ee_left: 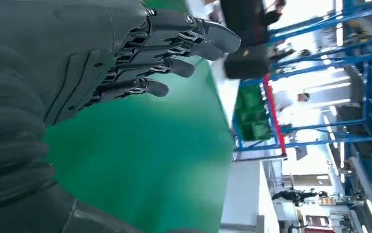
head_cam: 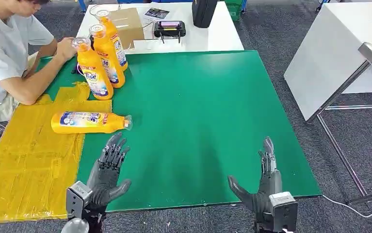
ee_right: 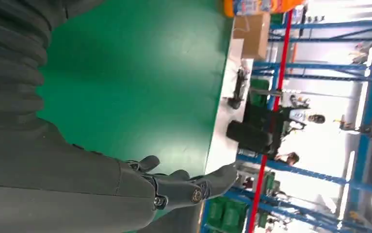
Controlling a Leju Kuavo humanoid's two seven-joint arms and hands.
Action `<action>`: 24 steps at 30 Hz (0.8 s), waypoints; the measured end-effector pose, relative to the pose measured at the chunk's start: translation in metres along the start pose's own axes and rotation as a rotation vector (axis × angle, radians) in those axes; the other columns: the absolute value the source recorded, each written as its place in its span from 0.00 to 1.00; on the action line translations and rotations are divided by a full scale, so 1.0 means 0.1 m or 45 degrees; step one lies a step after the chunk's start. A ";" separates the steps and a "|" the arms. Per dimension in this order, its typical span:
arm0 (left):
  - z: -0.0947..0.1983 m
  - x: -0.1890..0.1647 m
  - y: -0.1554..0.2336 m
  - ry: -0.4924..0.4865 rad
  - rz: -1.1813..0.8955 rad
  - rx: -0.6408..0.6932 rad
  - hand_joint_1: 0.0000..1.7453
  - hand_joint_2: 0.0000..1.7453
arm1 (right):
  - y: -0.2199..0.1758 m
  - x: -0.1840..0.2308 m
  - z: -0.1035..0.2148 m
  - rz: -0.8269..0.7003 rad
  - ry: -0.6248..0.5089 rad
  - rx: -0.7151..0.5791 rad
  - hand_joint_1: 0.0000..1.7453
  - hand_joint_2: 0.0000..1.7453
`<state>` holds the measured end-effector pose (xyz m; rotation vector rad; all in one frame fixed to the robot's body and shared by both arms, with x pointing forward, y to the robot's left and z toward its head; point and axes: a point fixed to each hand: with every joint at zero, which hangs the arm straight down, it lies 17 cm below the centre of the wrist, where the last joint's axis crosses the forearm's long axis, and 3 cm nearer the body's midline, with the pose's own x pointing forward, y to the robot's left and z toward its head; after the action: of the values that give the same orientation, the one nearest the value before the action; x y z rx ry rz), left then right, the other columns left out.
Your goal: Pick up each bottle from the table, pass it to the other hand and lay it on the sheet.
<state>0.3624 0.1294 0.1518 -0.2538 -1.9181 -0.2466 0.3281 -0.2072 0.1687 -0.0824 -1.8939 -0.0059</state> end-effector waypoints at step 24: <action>0.03 -0.10 -0.16 0.055 0.059 0.049 0.00 1.00 | 0.14 0.01 0.05 0.067 -0.014 0.029 0.00 0.00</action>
<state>0.3590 0.1143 0.1406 -0.2649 -1.8699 -0.1829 0.3242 -0.1931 0.1680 -0.1164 -1.9016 0.0521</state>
